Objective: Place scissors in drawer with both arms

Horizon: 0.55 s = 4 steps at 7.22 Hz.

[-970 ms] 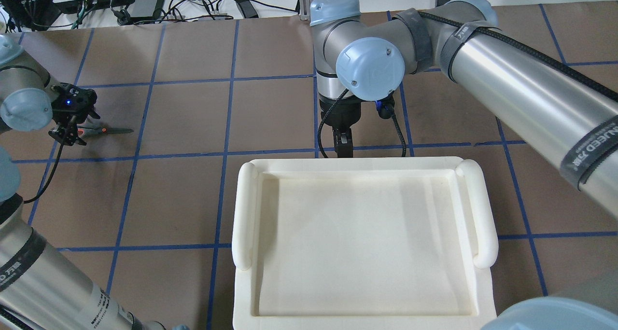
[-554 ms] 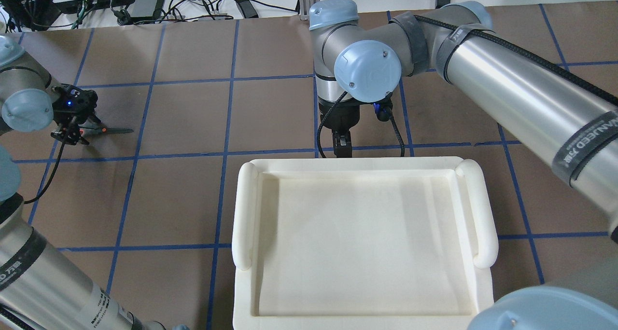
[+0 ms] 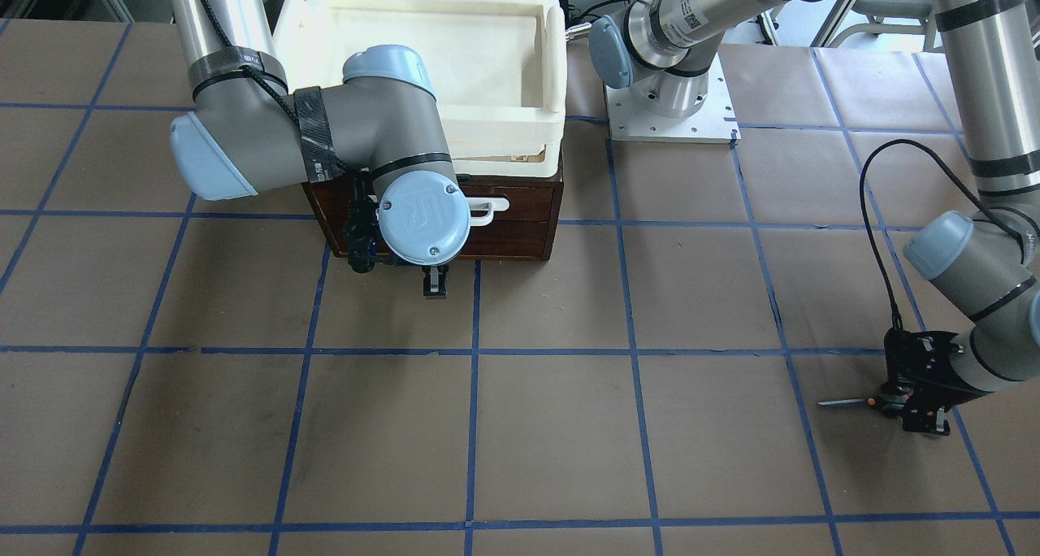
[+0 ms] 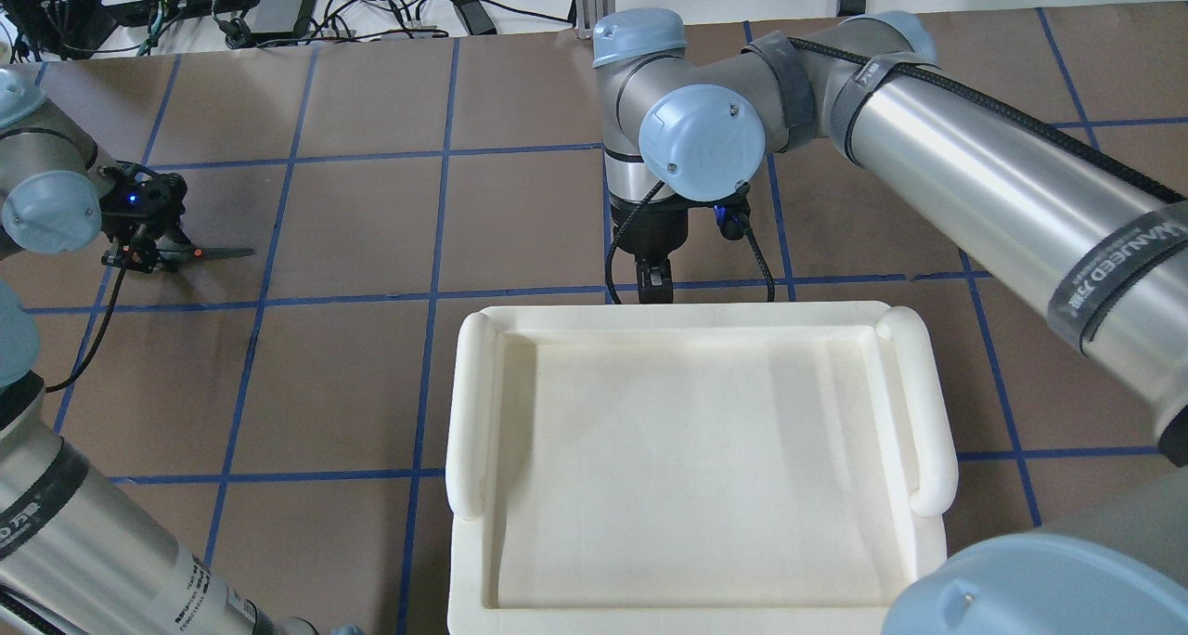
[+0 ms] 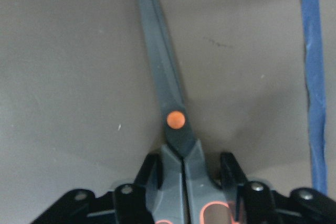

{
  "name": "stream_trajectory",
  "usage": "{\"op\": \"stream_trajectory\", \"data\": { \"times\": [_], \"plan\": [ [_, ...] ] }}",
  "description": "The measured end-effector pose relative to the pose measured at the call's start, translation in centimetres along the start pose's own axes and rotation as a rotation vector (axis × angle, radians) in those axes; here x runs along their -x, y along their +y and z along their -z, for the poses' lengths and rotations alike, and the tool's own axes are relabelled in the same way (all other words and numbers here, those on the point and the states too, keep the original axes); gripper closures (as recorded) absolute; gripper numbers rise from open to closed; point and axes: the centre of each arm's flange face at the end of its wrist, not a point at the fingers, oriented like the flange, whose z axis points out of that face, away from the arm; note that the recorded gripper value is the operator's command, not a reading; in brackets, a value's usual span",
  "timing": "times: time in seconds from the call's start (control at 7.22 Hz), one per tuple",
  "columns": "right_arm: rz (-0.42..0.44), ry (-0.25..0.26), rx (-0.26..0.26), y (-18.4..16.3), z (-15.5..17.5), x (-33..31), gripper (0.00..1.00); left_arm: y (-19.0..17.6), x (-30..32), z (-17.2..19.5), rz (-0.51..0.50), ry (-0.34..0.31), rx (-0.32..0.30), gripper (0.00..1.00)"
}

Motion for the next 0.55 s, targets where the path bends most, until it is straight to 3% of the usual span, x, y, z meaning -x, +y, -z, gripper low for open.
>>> {"op": "stream_trajectory", "data": {
  "times": [0.14, 0.55],
  "plan": [
    [0.001, 0.007, -0.002, 0.08, -0.41, 0.19, 0.00, 0.00, 0.01, 0.05, -0.001, -0.001, 0.000, 0.86],
    [0.010, -0.001, -0.002, 0.34, -0.73, 0.55, 0.00, -0.09, 0.00, 0.45, -0.003, -0.005, 0.002, 0.95]
  ]
}}
